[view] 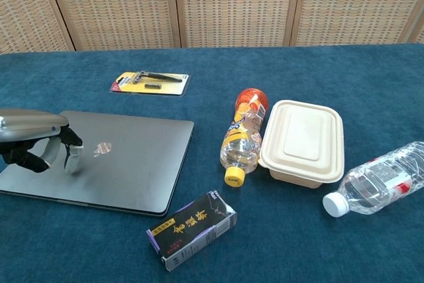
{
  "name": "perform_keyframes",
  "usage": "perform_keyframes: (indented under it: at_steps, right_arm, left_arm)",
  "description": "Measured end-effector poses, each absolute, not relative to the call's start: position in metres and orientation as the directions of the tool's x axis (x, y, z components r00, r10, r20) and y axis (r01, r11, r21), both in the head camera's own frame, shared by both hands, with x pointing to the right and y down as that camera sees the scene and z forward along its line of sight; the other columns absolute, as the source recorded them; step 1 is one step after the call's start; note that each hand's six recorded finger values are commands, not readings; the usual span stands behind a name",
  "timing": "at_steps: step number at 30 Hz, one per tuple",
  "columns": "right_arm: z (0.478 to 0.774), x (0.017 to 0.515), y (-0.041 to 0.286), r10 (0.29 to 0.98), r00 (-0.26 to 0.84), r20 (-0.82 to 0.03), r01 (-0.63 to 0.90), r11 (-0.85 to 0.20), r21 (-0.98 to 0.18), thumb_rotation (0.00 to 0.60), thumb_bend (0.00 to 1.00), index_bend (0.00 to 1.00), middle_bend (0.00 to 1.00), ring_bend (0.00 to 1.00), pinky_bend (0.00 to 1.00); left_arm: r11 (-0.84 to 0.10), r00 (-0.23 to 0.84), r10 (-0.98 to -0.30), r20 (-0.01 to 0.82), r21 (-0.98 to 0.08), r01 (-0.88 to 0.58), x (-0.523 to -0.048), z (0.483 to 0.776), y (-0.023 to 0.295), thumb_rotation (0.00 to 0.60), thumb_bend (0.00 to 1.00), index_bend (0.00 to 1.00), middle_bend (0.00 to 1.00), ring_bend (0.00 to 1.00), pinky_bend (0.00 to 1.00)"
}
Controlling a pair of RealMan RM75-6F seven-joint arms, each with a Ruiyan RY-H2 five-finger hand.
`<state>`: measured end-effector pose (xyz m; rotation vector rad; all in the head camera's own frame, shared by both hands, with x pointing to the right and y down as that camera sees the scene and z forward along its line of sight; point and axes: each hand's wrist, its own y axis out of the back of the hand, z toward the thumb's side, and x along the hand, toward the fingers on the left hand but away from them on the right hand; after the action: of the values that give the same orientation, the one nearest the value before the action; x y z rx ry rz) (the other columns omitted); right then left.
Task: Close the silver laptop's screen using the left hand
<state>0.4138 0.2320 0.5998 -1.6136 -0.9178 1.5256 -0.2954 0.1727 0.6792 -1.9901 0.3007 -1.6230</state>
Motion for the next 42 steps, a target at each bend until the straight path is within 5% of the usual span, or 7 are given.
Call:
perform_keyframes:
  at_steps: [9,14,17,22,42]
  right_arm:
    - [0.599,0.414,0.232,0.877,0.044,-0.479,0.02,-0.48,-0.877,0.6,0.0,0.0,0.0,0.0,0.0]
    - [0.6,0.414,0.232,0.876,0.044,-0.48,0.018,-0.482,-0.876,0.6,0.0,0.0,0.0,0.0,0.0]
    - [0.6,0.413,0.232,0.877,0.046,-0.479,0.015,-0.48,-0.877,0.6,0.0,0.0,0.0,0.0,0.0]
    - [0.6,0.412,0.233,0.878,0.047,-0.477,0.008,-0.477,-0.879,0.6,0.0,0.0,0.0,0.0,0.0]
    - [0.595,0.412,0.23,0.906,0.048,-0.421,-0.004,-0.422,-0.907,0.6,0.0,0.0,0.0,0.0,0.0]
  left_arm:
    - [-0.786,0.242,-0.576,0.781,-0.611,0.101,-0.299,0.667,0.157,0.6,0.61,0.5,0.4,0.2,0.21]
    - [-0.706,0.237,-0.684,0.69,-0.708,0.019,-0.307,0.646,0.141,0.6,0.48,0.3,0.12,0.02,0.07]
    - [-0.659,0.225,-0.736,0.638,-0.752,-0.026,-0.318,0.633,0.14,0.6,0.45,0.16,0.02,0.0,0.01]
    - [-0.607,0.195,-0.788,0.584,-0.79,-0.087,-0.34,0.619,0.153,0.6,0.43,0.0,0.0,0.0,0.0]
    - [-0.43,0.004,-0.902,0.432,-0.896,-0.114,-0.416,0.598,0.206,0.6,0.37,0.0,0.0,0.0,0.0]
